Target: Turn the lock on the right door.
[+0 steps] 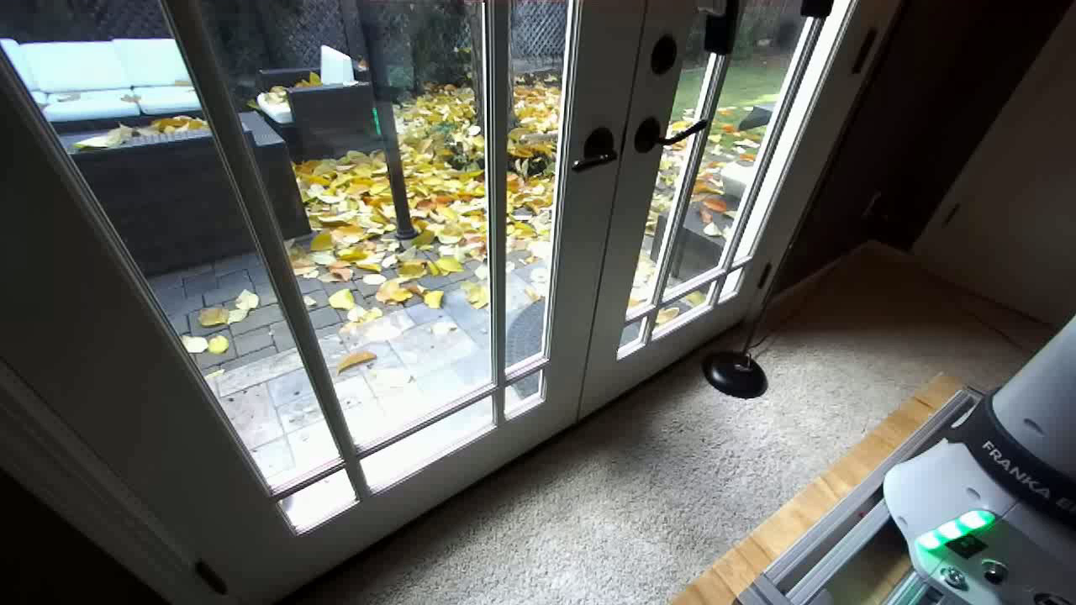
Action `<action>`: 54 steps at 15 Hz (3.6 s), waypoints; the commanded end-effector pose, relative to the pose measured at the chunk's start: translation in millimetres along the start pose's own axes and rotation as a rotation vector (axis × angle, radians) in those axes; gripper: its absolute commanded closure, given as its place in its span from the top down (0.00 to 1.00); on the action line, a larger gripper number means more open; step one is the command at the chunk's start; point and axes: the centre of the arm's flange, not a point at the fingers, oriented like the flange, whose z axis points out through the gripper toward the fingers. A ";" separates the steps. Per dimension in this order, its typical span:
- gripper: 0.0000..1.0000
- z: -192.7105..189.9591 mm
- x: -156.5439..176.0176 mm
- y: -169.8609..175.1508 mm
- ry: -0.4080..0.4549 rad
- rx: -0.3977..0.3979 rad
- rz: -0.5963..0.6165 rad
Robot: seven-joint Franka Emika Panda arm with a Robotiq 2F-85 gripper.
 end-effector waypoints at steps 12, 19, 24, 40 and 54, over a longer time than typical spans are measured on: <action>1.00 -9.6 41.0 68.5 0.085 0.233 0.002; 1.00 6.6 105.6 221.2 0.184 0.397 -0.112; 1.00 34.9 135.0 305.5 0.279 0.420 -0.110; 1.00 89.9 185.5 368.2 0.343 0.530 -0.026; 1.00 175.7 319.7 383.7 0.359 0.604 -0.063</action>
